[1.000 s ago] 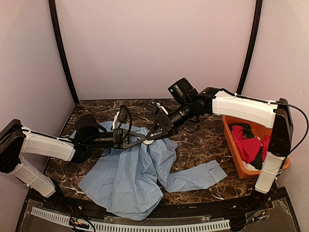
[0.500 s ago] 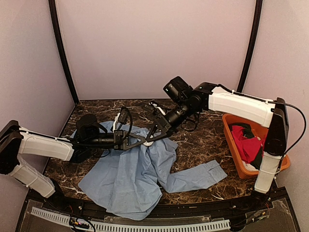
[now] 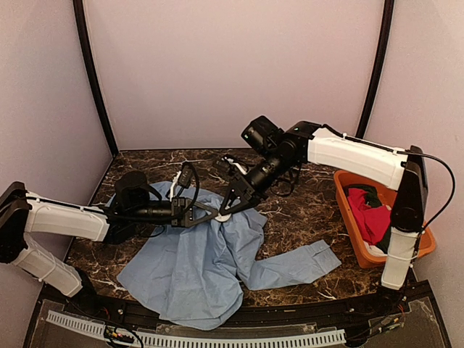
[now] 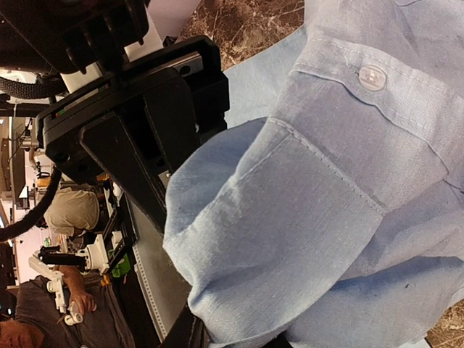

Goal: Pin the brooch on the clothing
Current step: Pin the brooch onto the flattened clothing.

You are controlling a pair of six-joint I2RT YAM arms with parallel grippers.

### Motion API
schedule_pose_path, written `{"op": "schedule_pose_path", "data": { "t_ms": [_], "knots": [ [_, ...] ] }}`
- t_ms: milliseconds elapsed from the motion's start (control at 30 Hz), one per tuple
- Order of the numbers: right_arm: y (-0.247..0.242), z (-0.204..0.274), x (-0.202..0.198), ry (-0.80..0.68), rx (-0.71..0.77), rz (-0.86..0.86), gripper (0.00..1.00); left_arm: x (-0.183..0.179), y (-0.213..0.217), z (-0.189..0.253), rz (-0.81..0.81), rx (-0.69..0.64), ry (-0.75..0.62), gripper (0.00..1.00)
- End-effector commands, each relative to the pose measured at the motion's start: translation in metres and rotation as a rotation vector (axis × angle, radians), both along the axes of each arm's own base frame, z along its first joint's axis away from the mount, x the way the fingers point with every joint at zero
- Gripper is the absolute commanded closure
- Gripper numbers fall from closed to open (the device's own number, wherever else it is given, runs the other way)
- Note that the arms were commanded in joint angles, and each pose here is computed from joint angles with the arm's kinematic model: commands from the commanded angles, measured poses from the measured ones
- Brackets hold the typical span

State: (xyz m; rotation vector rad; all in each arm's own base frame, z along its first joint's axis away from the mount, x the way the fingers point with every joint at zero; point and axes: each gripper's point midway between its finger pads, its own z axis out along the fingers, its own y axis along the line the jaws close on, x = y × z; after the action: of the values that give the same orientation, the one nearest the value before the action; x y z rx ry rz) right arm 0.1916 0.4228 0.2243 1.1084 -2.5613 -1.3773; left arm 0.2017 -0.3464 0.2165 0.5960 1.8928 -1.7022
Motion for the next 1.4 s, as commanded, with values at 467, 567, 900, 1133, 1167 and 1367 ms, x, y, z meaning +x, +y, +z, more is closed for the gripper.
{"op": "schedule_pose_path", "data": {
  "t_ms": [467,567,900,1133,1167,1367],
  "knots": [
    [0.009,0.011,-0.002,0.126,0.029,-0.011,0.81,0.003,0.006,0.007,0.033,0.106,-0.096,0.99],
    [0.011,0.012,-0.005,0.143,0.043,-0.004,0.80,0.004,0.007,0.007,0.035,0.114,-0.099,0.99],
    [0.016,0.024,-0.011,0.168,0.089,0.028,0.80,0.004,0.008,0.003,0.040,0.132,-0.092,0.99],
    [0.019,0.030,-0.013,0.182,0.119,0.039,0.79,0.006,0.007,0.002,0.044,0.141,-0.094,0.99],
    [0.019,0.030,-0.013,0.185,0.121,0.041,0.79,0.006,0.007,0.002,0.044,0.141,-0.094,0.99],
    [0.021,0.037,-0.016,0.204,0.158,0.060,0.78,0.006,0.007,0.003,0.043,0.143,-0.095,0.99]
  ]
}}
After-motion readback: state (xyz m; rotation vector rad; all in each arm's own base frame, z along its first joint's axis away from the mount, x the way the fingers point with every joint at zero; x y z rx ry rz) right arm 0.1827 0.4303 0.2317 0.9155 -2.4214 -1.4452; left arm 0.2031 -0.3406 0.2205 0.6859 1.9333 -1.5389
